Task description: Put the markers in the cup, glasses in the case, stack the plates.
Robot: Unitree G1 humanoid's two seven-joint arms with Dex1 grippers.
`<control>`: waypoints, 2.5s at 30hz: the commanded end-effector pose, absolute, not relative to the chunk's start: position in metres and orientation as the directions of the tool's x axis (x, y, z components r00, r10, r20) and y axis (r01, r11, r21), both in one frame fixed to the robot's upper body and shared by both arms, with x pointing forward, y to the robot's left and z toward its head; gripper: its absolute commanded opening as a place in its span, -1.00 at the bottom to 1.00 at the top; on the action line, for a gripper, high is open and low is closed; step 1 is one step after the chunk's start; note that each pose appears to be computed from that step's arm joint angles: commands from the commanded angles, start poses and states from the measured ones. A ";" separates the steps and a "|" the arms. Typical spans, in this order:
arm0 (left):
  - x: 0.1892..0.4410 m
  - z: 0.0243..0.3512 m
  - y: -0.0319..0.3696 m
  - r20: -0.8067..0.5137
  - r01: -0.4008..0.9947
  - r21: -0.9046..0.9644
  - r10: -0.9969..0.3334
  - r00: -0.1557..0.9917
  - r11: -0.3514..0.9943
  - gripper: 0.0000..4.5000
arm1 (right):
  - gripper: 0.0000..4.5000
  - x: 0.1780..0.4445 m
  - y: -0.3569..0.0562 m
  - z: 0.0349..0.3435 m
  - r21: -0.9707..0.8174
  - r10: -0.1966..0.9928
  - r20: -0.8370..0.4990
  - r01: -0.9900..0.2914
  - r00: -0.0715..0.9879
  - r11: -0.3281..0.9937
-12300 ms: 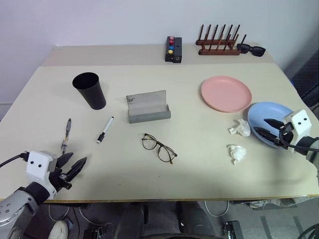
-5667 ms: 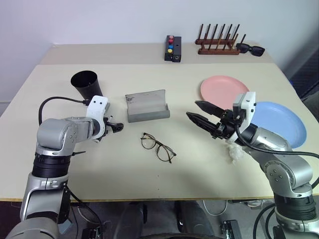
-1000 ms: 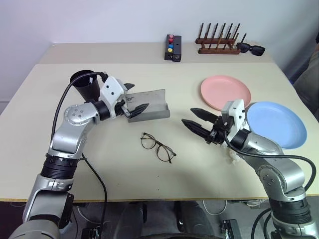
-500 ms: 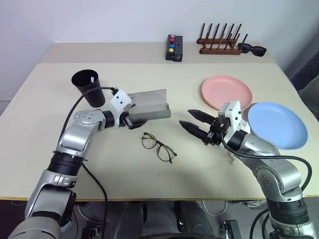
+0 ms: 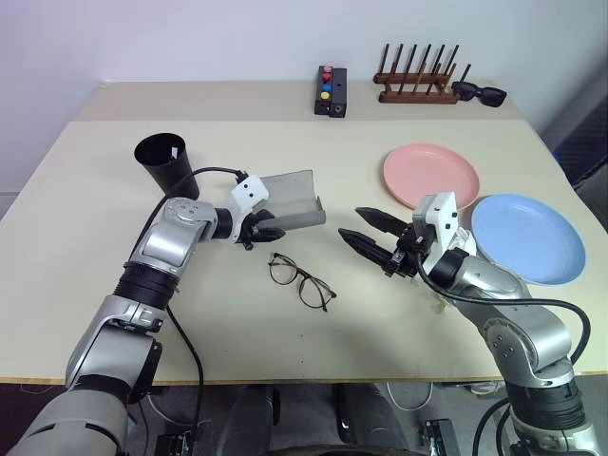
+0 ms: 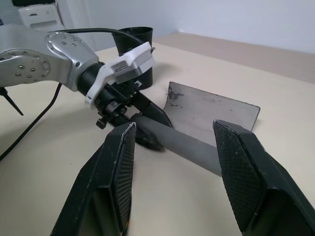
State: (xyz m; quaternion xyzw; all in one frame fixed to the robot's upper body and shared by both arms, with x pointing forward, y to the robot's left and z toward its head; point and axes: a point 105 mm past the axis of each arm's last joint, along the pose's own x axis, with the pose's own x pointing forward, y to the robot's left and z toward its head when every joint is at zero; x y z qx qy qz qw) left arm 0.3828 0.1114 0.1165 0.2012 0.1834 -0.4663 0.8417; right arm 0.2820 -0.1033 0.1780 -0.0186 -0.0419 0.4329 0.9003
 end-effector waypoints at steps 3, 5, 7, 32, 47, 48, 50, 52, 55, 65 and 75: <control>0.387 0.127 0.109 -0.477 0.859 0.191 -0.719 0.505 0.475 0.19 | 0.12 0.279 -0.101 0.188 -0.105 0.789 0.104 -0.782 0.606 0.615; 0.384 0.125 0.108 -0.479 0.867 0.184 -0.728 0.490 0.462 0.19 | 0.12 0.279 -0.101 0.188 -0.106 0.789 0.104 -0.782 0.605 0.614; 0.380 0.125 0.106 -0.478 0.878 0.172 -0.741 0.471 0.447 0.19 | 0.12 0.279 -0.100 0.187 -0.106 0.790 0.105 -0.783 0.604 0.613; 0.339 0.126 0.081 -0.461 0.964 0.190 -0.850 0.256 0.187 -0.33 | 0.12 0.281 -0.099 0.189 -0.119 0.795 0.109 -0.786 0.597 0.607; 0.365 0.124 0.093 -0.479 0.925 0.245 -0.793 0.377 0.291 -0.59 | 0.12 0.281 -0.097 0.190 -0.120 0.795 0.112 -0.786 0.596 0.607; 0.366 0.124 0.094 -0.482 0.923 0.239 -0.789 0.382 0.301 -0.72 | 0.12 0.281 -0.097 0.190 -0.119 0.795 0.112 -0.786 0.596 0.606; 0.366 0.124 0.094 -0.483 0.922 0.255 -0.788 0.382 0.291 -0.98 | 0.12 0.281 -0.097 0.190 -0.119 0.795 0.112 -0.786 0.596 0.606; 0.366 0.126 0.093 -0.479 0.918 0.285 -0.788 0.387 0.277 -0.98 | 0.12 0.281 -0.097 0.190 -0.119 0.796 0.113 -0.787 0.595 0.605; 0.365 0.128 0.092 -0.465 0.917 0.299 -0.799 0.381 0.263 -0.98 | 0.12 0.282 -0.096 0.190 -0.119 0.797 0.113 -0.788 0.594 0.604; 0.338 0.140 0.099 -0.483 0.983 0.165 -0.862 0.151 0.079 -0.98 | 0.12 0.282 -0.096 0.188 -0.121 0.800 0.110 -0.791 0.589 0.599; 0.343 0.126 0.100 -0.527 0.989 0.103 -0.837 0.146 0.107 -0.98 | 0.12 0.281 -0.095 0.188 -0.118 0.798 0.113 -0.790 0.592 0.602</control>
